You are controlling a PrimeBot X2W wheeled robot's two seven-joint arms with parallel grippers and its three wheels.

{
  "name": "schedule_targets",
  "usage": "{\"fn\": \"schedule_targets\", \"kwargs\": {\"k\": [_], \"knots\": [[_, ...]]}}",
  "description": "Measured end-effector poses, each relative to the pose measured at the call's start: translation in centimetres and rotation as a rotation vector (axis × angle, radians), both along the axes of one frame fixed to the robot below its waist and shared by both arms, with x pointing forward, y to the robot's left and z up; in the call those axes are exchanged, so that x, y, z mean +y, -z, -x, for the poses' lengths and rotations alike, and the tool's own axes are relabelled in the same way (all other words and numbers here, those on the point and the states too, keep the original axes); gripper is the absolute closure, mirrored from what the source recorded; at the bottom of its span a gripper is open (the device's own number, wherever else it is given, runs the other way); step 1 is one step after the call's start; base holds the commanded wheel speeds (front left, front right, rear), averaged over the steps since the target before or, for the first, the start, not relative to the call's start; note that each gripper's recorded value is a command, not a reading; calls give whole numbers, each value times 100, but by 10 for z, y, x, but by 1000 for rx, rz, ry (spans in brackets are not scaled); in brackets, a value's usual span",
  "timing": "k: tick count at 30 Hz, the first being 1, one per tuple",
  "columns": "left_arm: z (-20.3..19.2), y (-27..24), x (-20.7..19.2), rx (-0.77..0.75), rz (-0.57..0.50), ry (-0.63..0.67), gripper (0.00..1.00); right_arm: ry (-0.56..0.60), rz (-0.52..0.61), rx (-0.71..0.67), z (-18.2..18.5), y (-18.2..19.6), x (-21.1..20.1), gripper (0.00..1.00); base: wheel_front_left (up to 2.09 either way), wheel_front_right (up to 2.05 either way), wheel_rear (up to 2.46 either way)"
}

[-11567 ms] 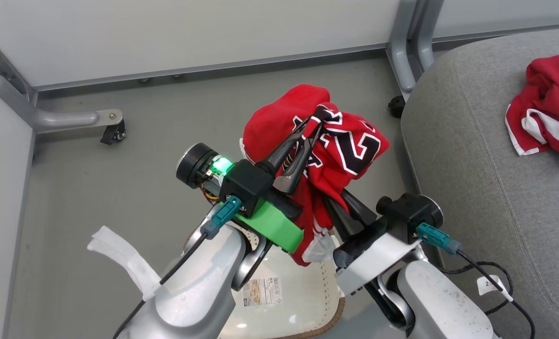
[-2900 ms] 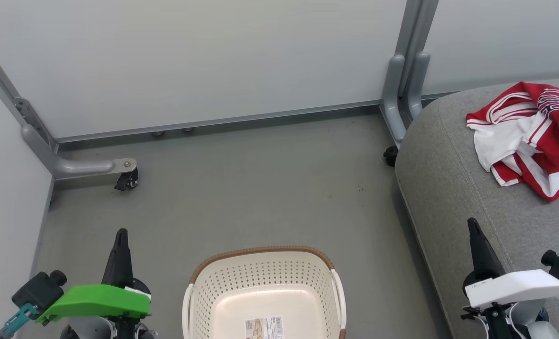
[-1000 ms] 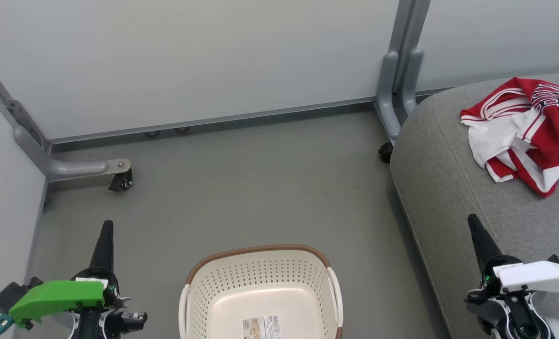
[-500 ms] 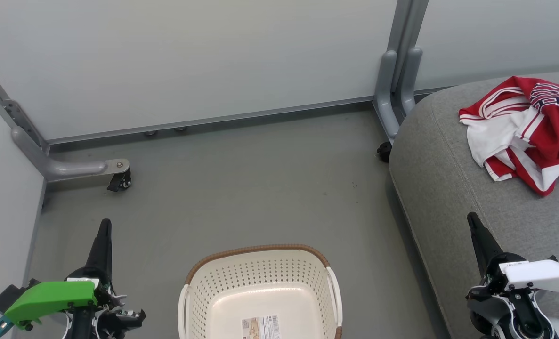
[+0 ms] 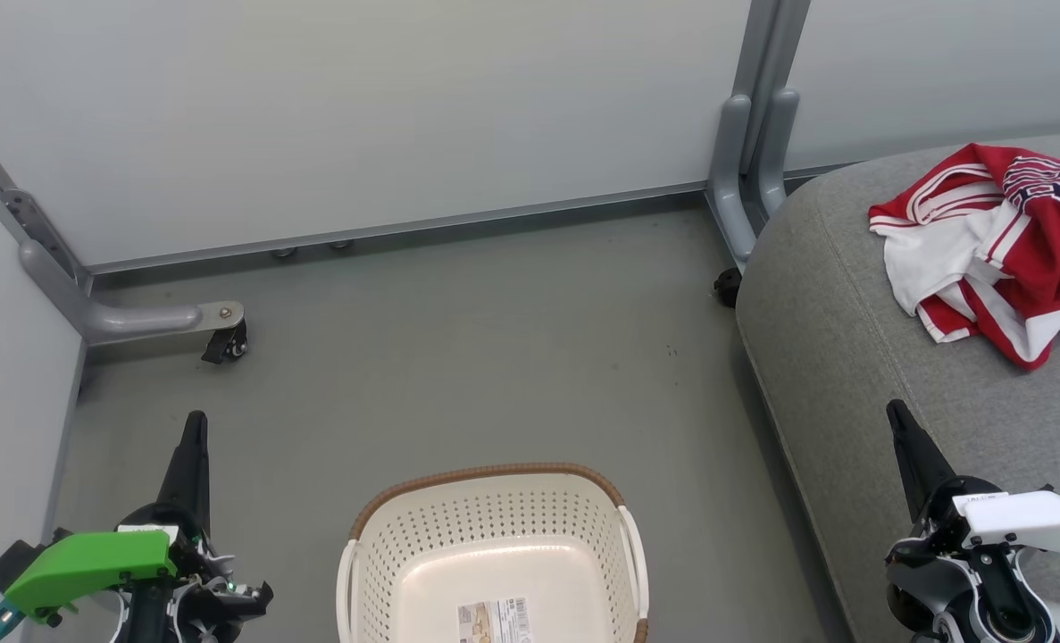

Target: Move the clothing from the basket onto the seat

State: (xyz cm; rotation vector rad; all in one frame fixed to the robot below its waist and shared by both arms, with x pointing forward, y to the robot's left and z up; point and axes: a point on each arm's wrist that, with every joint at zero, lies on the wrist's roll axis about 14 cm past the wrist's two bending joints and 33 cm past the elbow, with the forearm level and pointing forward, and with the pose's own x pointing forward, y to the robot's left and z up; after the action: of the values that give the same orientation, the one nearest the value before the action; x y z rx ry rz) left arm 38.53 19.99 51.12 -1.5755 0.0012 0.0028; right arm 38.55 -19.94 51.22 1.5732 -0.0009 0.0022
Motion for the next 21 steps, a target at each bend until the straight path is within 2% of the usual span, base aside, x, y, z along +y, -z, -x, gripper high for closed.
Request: {"fn": "schedule_targets", "kwargs": {"k": [21], "knots": [[0, 0, 0, 0, 0, 0, 100, 1, -2, 0, 0, 0, 0, 100, 0, 0, 0]]}}
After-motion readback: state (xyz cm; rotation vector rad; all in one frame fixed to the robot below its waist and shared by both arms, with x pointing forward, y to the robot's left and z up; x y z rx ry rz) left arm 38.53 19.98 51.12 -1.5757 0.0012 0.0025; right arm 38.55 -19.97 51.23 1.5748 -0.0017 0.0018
